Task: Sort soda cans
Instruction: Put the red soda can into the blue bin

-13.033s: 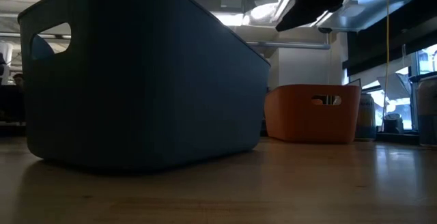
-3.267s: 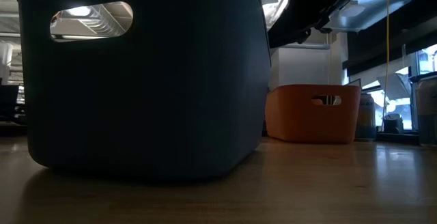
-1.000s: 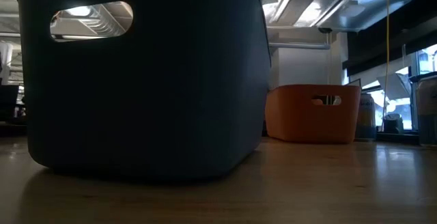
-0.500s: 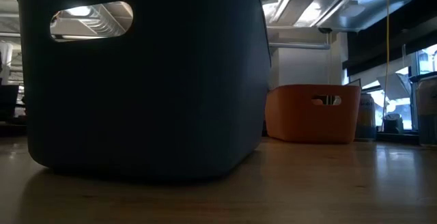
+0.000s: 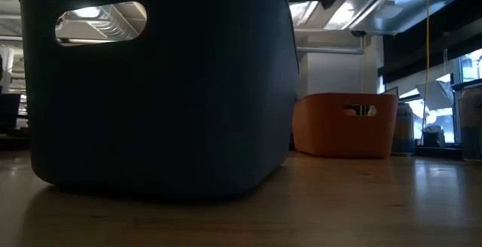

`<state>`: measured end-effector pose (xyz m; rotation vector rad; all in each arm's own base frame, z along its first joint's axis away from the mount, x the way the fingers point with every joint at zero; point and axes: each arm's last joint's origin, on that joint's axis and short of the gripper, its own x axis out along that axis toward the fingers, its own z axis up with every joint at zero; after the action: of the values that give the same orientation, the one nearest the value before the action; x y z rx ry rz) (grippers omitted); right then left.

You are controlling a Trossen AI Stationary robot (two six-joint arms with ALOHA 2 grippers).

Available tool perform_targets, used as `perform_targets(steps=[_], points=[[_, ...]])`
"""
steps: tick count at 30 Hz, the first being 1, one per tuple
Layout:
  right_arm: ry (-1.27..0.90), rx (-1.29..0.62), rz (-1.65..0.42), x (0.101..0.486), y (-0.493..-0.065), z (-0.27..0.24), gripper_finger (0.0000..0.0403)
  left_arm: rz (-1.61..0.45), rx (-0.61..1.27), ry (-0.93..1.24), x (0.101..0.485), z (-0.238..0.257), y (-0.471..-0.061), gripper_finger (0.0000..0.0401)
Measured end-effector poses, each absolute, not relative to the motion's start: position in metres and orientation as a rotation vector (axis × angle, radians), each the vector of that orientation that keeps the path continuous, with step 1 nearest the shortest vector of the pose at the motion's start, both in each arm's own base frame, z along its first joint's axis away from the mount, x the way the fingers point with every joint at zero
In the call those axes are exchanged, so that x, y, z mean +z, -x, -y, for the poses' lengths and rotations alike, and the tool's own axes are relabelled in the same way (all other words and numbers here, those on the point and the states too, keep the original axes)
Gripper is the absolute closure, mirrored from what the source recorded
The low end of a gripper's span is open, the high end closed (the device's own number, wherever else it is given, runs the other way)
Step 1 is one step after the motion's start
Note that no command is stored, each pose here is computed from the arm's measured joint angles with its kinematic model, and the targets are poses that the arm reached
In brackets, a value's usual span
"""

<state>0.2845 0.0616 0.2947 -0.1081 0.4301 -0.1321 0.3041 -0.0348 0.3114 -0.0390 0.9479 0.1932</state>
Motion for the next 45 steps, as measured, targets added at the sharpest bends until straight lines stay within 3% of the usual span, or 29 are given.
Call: perform_targets(steps=[18, 23, 38, 45], points=[[0.097, -0.153, -0.527, 0.288, -0.277, -0.059, 0.0398, -0.845, 0.208, 0.07, 0.235, 0.025, -0.308, 0.0103], [0.102, -0.168, -0.52, 0.289, -0.277, -0.059, 0.0398, -0.837, 0.208, 0.074, 0.219, 0.025, -0.304, 0.0078], [0.106, -0.167, -0.521, 0.289, -0.277, -0.059, 0.0397, -0.818, 0.196, 0.061, 0.221, 0.026, -0.303, 0.0067], [0.107, -0.167, -0.521, 0.289, -0.277, -0.059, 0.0397, -0.774, 0.192, 0.098, 0.259, 0.03, -0.287, 0.0067]])
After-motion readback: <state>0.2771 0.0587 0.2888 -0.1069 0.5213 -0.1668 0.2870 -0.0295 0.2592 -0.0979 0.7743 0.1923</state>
